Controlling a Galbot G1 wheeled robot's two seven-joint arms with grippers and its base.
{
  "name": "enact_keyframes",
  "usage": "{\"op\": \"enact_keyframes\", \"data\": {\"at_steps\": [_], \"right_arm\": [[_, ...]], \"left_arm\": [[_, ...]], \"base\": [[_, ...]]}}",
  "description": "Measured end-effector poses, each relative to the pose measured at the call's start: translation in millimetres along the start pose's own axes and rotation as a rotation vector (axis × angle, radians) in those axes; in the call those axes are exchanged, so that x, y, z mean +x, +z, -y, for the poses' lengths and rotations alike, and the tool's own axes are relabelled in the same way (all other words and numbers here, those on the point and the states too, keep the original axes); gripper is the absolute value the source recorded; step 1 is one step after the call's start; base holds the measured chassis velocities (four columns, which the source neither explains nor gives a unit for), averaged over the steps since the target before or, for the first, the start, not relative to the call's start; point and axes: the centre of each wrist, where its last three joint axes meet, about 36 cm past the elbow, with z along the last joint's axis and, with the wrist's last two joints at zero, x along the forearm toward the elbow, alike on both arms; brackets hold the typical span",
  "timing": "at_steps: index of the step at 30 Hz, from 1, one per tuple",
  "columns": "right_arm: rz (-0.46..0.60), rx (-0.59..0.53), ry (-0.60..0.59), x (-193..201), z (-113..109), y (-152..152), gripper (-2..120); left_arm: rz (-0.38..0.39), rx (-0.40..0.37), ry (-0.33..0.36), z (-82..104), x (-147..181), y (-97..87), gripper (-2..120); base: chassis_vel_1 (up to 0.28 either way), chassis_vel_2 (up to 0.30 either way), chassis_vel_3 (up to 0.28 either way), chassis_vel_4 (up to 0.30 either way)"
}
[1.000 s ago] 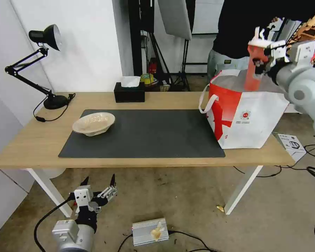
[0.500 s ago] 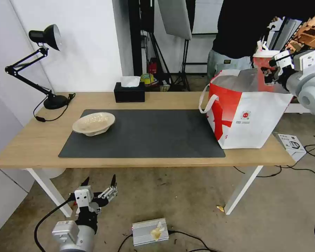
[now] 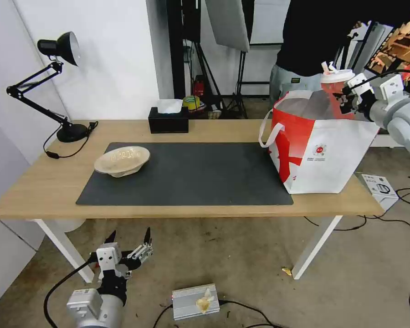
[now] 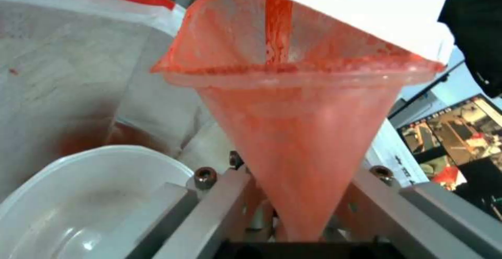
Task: Pick up the trash from the table and place it into the takeout bag.
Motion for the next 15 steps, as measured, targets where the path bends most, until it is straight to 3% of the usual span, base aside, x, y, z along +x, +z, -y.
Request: {"op": "enact_keyframes", "data": {"at_steps": [9, 15], "right_arm": [[-0.024, 0.071, -0.037, 5.0, 5.2, 2.7, 2], [-0.033, 0.139, -0.058, 12.1, 7.8, 3.1, 19]], "left_arm": [[-0.002, 0.003, -0.001, 0.8, 1.8, -0.7, 100], [0.003, 0.003, -0.001, -0.1, 1.1, -1.4, 100]], "base": [[0.000, 0.000, 0.000, 0.000], [0.000, 0.000, 0.000, 0.000]]}}
